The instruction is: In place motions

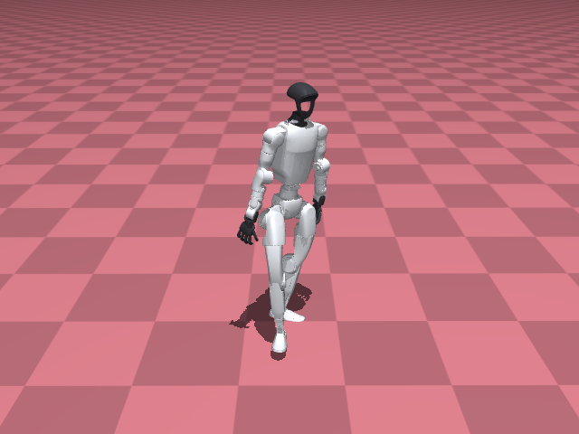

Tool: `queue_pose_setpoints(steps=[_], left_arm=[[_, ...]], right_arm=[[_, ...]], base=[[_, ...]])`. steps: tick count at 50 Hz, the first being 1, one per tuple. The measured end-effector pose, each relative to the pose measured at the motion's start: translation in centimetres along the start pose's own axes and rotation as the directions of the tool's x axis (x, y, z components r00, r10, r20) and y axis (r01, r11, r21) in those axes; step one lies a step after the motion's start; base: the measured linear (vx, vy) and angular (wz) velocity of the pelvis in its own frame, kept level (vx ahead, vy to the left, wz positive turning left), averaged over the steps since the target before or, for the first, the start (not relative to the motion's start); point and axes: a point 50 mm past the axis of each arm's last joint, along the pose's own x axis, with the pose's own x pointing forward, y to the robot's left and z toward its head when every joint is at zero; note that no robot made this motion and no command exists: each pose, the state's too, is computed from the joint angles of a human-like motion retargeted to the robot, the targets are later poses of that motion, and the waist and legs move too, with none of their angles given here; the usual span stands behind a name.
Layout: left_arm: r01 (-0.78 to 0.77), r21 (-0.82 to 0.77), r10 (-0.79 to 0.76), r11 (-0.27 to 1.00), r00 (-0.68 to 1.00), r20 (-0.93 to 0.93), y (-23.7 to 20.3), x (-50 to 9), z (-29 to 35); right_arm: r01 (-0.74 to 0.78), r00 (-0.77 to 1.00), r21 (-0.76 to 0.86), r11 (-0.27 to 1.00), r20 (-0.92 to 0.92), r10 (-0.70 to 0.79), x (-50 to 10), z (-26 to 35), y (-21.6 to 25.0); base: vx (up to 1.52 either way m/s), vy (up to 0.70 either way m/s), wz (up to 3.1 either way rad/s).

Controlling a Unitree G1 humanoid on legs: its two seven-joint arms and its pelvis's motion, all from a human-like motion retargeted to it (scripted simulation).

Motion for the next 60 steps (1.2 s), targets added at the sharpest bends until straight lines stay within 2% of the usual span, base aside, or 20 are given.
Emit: queue_pose_setpoints(steps=[7,16,20,25,29,33,37,43,48,53,60], left_arm=[[-0.021,-0.010,0.020,1.000,0.994,-0.111,-0.5,0.3,-3.8],[-0.023,-0.098,0.010,0.995,0.991,-0.130,-0.7,0.4,-5.3],[-0.016,-0.054,0.011,0.998,0.996,-0.087,-0.4,0.4,-3.7],[0.008,0.049,-0.008,0.999,1.000,0.005,-0.8,0.5,-1.3],[0.035,0.057,-0.036,0.998,0.999,0.022,-1.7,0.7,-1.0],[0.067,-0.008,-0.066,0.998,0.998,0.022,-2.6,0.9,-1.7],[0.086,-0.059,-0.085,0.995,0.996,0.019,-3.2,1.0,-2.2],[0.068,-0.091,-0.071,0.994,0.997,-0.034,-3.2,1.0,-3.8],[0.020,-0.062,-0.023,0.998,0.998,-0.051,-2.0,0.8,-3.5],[0.022,-0.065,-0.022,0.998,1.000,0.007,-1.4,0.6,-1.5],[0.105,-0.136,-0.099,0.985,0.994,0.054,-2.8,0.8,-0.6]], right_arm=[[-0.026,0.999,0.111,0.994,0.033,0.022,-0.1,0.2,-0.5],[-0.061,0.998,0.327,0.943,-0.001,0.065,-0.1,-0.6,-0.1],[-0.079,0.991,0.511,0.856,-0.055,0.124,-0.2,-2.6,1.0],[-0.050,0.965,0.725,0.687,-0.143,0.222,-0.5,-6.7,3.4],[-0.046,0.951,0.779,0.625,-0.157,0.265,-0.6,-7.6,5.0],[-0.103,0.953,0.752,0.651,-0.113,0.280,-0.5,-6.0,5.6],[-0.177,0.971,0.633,0.754,-0.011,0.238,-0.1,-2.1,4.3],[-0.185,0.972,0.269,0.945,0.190,0.137,-0.6,5.5,1.1],[-0.095,0.959,0.020,0.995,0.270,0.086,-1.5,8.6,-0.1],[-0.097,0.977,-0.011,0.995,0.191,0.097,-0.9,6.4,0.3],[-0.167,0.981,0.151,0.974,-0.079,0.180,-0.1,-0.5,2.9]], base=[[-0.22,-0.42,-3.01],[-0.13,-0.26,-2.63],[0.09,-0.08,-1.69],[0.31,-0.09,-0.87],[0.30,-0.12,-0.25],[0.28,-0.17,-1.45],[0.11,-0.05,-2.28],[0.04,0.03,-1.90],[0.05,0.07,-1.54],[0.28,0.09,-1.35],[0.26,0.14,0.10]])
